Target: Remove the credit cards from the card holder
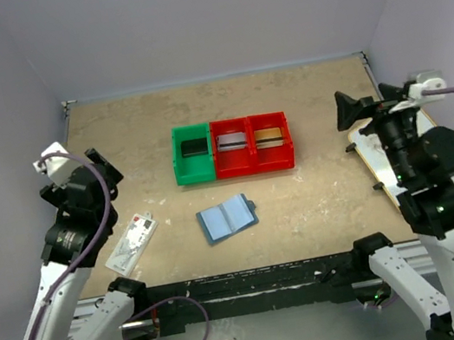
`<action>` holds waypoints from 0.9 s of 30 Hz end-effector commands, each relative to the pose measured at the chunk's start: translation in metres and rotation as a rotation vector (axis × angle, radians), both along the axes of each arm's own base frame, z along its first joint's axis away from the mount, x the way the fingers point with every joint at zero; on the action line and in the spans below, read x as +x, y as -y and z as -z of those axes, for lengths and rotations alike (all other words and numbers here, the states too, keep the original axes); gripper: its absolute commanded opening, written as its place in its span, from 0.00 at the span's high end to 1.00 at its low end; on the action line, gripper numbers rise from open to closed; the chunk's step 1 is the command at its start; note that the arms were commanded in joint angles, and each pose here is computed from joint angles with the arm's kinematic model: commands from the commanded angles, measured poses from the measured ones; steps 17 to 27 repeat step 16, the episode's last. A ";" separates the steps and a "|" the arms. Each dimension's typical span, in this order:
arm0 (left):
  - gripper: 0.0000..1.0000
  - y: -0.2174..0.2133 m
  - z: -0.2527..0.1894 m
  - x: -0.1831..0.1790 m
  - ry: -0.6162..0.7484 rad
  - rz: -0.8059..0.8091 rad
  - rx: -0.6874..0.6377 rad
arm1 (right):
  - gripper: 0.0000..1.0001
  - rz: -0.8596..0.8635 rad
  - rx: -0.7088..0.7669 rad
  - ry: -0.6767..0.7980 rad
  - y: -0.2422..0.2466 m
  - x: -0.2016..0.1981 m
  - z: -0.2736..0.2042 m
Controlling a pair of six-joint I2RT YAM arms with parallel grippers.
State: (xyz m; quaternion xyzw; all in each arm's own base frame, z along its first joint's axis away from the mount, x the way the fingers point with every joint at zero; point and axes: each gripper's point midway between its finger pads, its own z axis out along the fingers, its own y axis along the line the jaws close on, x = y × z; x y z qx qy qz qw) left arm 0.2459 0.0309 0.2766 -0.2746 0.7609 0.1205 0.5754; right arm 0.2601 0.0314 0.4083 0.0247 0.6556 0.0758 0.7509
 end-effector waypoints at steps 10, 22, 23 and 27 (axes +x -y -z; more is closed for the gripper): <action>0.12 -0.016 -0.172 -0.044 0.364 0.037 -0.115 | 0.00 -0.005 -0.111 0.039 0.006 -0.028 -0.043; 0.12 -0.027 -0.163 -0.054 0.340 -0.003 -0.074 | 0.00 -0.027 -0.107 0.013 0.001 -0.024 -0.036; 0.12 -0.027 -0.163 -0.054 0.340 -0.003 -0.074 | 0.00 -0.027 -0.107 0.013 0.001 -0.024 -0.036; 0.12 -0.027 -0.163 -0.054 0.340 -0.003 -0.074 | 0.00 -0.027 -0.107 0.013 0.001 -0.024 -0.036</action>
